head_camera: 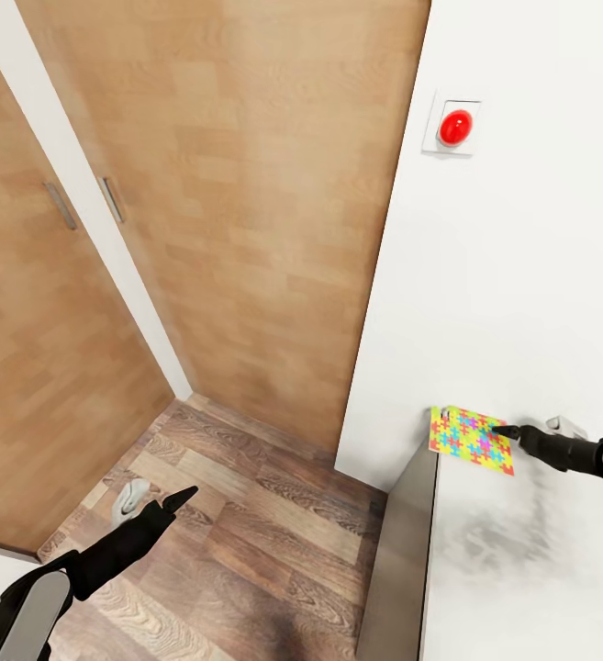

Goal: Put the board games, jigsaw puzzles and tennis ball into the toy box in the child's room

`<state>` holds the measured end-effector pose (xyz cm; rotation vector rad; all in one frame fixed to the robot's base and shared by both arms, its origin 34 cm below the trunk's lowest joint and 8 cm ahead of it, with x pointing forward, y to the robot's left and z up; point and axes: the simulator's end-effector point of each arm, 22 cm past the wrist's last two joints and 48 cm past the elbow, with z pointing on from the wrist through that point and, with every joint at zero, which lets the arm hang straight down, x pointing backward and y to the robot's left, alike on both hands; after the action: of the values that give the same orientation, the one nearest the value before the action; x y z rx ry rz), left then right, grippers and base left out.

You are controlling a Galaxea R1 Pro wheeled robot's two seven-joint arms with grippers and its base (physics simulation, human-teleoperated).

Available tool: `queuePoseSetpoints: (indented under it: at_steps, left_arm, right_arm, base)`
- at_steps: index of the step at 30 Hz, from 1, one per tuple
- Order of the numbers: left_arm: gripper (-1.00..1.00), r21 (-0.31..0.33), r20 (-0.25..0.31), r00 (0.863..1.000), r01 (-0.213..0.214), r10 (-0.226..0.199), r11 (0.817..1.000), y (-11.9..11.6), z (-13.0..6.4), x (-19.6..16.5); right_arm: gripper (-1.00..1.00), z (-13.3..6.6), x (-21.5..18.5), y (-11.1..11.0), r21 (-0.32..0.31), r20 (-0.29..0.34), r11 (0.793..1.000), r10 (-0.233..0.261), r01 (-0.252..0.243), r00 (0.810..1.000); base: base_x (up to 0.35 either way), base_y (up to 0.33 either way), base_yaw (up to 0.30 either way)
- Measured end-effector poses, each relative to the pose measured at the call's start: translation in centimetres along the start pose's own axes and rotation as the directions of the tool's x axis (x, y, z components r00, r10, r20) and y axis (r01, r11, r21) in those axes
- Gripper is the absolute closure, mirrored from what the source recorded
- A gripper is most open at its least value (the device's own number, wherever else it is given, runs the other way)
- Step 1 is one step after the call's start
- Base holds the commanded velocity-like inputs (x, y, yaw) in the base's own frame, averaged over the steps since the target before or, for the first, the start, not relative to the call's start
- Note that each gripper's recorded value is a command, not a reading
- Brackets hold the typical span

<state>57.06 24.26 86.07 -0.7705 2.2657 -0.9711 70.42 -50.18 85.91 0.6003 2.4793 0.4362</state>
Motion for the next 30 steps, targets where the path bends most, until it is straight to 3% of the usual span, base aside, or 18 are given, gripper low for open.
queuePoseSetpoints:
  at_steps: [30]
  left_arm:
    - [-1.00, 0.000, 0.000, 1.000, -0.001, 0.001, 1.000, -0.1, 0.1, 0.0]
  right_arm:
    - [-1.00, 0.7, 1.4, -0.5, 0.024, -0.028, 1.000, 0.014, -0.013, 0.999]
  base:
    - [0.000, 0.000, 0.013]
